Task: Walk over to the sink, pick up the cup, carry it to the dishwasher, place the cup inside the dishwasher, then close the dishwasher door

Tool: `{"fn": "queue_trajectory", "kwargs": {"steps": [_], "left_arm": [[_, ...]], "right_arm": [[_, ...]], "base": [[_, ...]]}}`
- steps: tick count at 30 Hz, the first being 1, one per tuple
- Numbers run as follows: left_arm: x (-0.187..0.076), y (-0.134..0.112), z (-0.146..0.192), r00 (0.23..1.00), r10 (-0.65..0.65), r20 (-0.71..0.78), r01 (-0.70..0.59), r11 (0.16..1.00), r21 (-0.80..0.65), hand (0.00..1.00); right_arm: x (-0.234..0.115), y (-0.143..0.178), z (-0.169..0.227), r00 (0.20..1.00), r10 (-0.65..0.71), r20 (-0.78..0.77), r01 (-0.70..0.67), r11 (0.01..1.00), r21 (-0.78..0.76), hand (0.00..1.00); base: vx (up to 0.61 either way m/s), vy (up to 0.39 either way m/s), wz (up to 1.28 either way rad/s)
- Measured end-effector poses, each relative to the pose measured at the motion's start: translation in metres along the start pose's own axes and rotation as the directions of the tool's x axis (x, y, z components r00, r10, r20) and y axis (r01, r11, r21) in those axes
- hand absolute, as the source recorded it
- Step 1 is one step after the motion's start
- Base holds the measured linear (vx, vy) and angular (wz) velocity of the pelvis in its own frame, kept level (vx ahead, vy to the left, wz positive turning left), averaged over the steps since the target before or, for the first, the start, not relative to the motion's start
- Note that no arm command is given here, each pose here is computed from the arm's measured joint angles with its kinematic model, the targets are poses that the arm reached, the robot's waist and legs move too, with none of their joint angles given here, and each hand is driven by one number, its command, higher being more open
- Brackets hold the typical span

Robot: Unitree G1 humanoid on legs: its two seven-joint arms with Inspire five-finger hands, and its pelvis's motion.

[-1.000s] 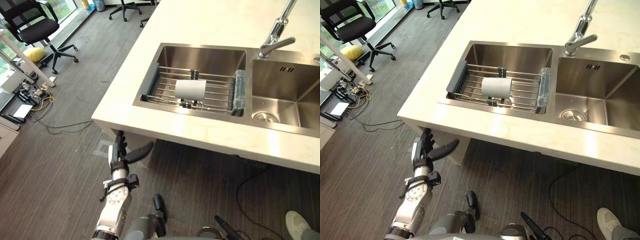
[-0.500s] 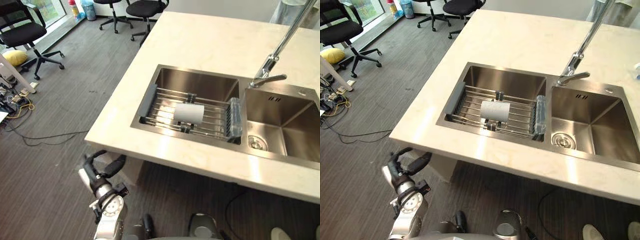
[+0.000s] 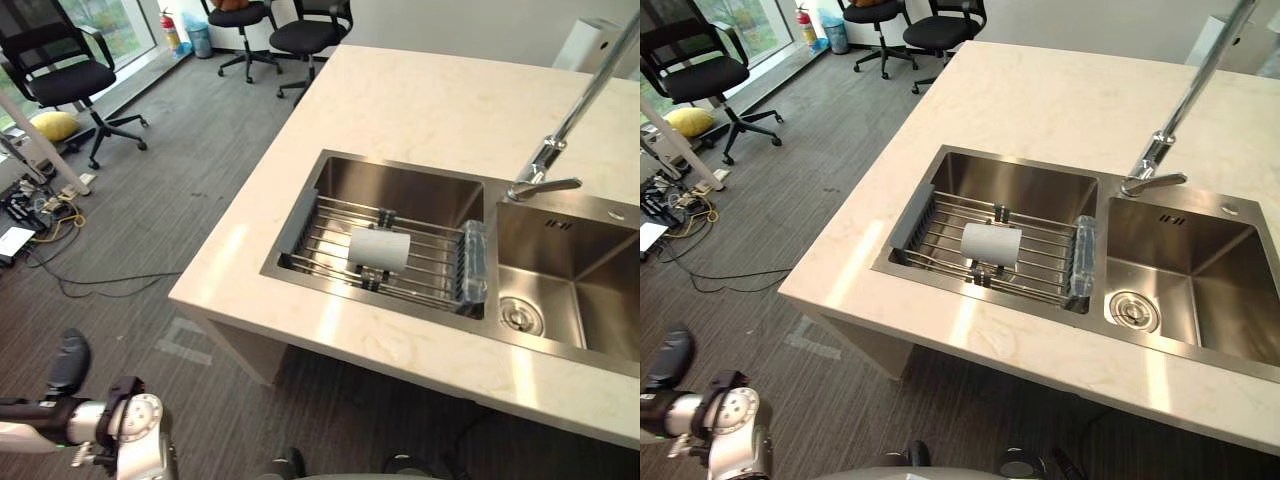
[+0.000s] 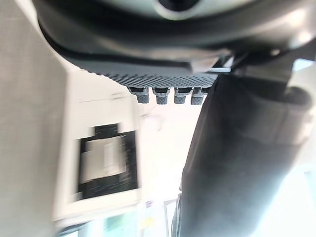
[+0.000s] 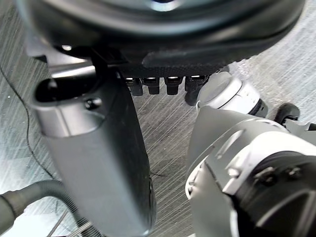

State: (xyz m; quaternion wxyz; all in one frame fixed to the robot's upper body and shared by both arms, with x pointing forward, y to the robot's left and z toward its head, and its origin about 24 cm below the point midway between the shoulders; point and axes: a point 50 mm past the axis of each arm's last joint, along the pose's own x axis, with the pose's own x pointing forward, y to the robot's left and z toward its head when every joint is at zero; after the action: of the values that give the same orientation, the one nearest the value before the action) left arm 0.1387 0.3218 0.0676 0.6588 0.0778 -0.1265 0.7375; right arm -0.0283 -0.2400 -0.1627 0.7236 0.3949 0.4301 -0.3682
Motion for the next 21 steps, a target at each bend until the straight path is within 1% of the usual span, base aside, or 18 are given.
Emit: {"fn": "queue_trajectory", "kwargs": {"steps": [2, 4, 5, 6, 7, 8, 9, 11, 12, 13, 14, 15, 16, 17, 18, 19, 20, 21], "left_arm": [[0.005, -0.004, 0.021, 0.994, -0.010, 0.108, 0.015, 0.999, -0.050, 1.00], [0.002, -0.012, 0.041, 0.984, -0.033, 0.177, 0.061, 0.986, -0.154, 1.00], [-0.005, -0.021, 0.053, 0.975, -0.076, 0.207, 0.126, 0.962, -0.242, 1.00], [-0.015, -0.030, 0.064, 0.964, -0.137, 0.226, 0.208, 0.922, -0.327, 1.00], [-0.021, -0.034, 0.069, 0.956, -0.181, 0.231, 0.259, 0.891, -0.373, 1.00], [-0.034, -0.044, 0.076, 0.927, -0.301, 0.222, 0.372, 0.804, -0.463, 1.00], [-0.041, -0.048, 0.079, 0.907, -0.359, 0.221, 0.421, 0.760, -0.495, 1.00], [-0.071, -0.064, 0.087, 0.779, -0.578, 0.243, 0.598, 0.569, -0.565, 1.00], [-0.078, -0.066, 0.088, 0.744, -0.620, 0.251, 0.630, 0.525, -0.572, 1.00], [-0.098, -0.073, 0.093, 0.639, -0.717, 0.278, 0.702, 0.395, -0.592, 1.00], [-0.108, -0.076, 0.096, 0.573, -0.763, 0.298, 0.733, 0.315, -0.603, 1.00], [-0.114, -0.078, 0.097, 0.532, -0.787, 0.312, 0.749, 0.266, -0.607, 1.00], [-0.127, -0.083, 0.101, 0.427, -0.834, 0.350, 0.787, 0.153, -0.598, 1.00], [-0.131, -0.085, 0.103, 0.386, -0.847, 0.366, 0.802, 0.111, -0.587, 1.00], [-0.138, -0.088, 0.104, 0.320, -0.863, 0.392, 0.830, 0.056, -0.555, 1.00], [-0.145, -0.091, 0.104, 0.251, -0.874, 0.415, 0.866, 0.012, -0.500, 1.00], [-0.154, -0.094, 0.105, 0.146, -0.882, 0.449, 0.915, -0.053, -0.401, 1.00], [-0.161, -0.096, 0.105, 0.067, -0.881, 0.468, 0.940, -0.101, -0.325, 1.00]], "right_arm": [[-0.002, -0.004, 0.001, 1.000, -0.011, 0.021, 0.011, 1.000, 0.026, 1.00], [-0.002, -0.005, 0.003, 0.999, -0.011, 0.036, 0.009, 0.999, 0.040, 1.00], [-0.003, -0.006, 0.003, 0.999, -0.013, 0.041, 0.011, 0.999, 0.050, 1.00], [-0.003, -0.006, 0.004, 0.999, -0.013, 0.043, 0.010, 0.999, 0.053, 1.00], [-0.003, -0.006, 0.004, 0.999, -0.013, 0.043, 0.011, 0.998, 0.054, 1.00], [-0.002, -0.005, 0.004, 0.999, -0.011, 0.044, 0.008, 0.998, 0.054, 1.00], [-0.002, -0.005, 0.004, 0.999, -0.009, 0.044, 0.007, 0.998, 0.055, 1.00], [0.001, 0.000, 0.005, 0.999, 0.003, 0.044, -0.006, 0.998, 0.056, 1.00], [0.001, 0.001, 0.006, 0.999, 0.006, 0.045, -0.009, 0.998, 0.056, 1.00], [0.002, 0.003, 0.006, 0.999, 0.009, 0.044, -0.012, 0.998, 0.061, 1.00], [0.002, 0.002, 0.006, 0.999, 0.008, 0.040, -0.011, 0.998, 0.065, 1.00], [0.002, 0.002, 0.005, 0.999, 0.008, 0.038, -0.011, 0.998, 0.070, 1.00], [0.001, 0.001, 0.003, 1.000, 0.002, 0.030, -0.005, 0.997, 0.083, 1.00], [0.001, 0.000, 0.002, 1.000, -0.001, 0.026, -0.001, 0.996, 0.089, 1.00], [0.000, -0.001, 0.000, 1.000, -0.007, 0.019, 0.005, 0.995, 0.100, 1.00], [0.000, -0.001, -0.001, 1.000, -0.010, 0.015, 0.008, 0.994, 0.110, 1.00], [0.000, -0.001, -0.002, 1.000, -0.008, 0.011, 0.007, 0.993, 0.121, 1.00], [0.000, 0.000, -0.003, 1.000, -0.008, 0.012, 0.006, 0.990, 0.138, 1.00]], "base": [[0.06, 0.034, 0.05], [0.05, 0.027, -0.03], [0.04, 0.023, -0.05], [0.03, 0.023, -0.07], [0.03, 0.023, -0.14], [0.02, 0.016, -0.14], [0.02, 0.019, -0.16], [0.01, 0.026, -0.22], [0.01, 0.044, -0.40], [0.01, 0.041, -0.35], [0.01, 0.041, -0.28], [0.01, 0.045, -0.18], [0.01, 0.045, -0.16], [0.01, 0.044, -0.17], [0.00, 0.033, -0.14], [-0.01, 0.041, -0.17], [-0.02, 0.046, -0.15], [-0.02, 0.044, -0.13]]}}
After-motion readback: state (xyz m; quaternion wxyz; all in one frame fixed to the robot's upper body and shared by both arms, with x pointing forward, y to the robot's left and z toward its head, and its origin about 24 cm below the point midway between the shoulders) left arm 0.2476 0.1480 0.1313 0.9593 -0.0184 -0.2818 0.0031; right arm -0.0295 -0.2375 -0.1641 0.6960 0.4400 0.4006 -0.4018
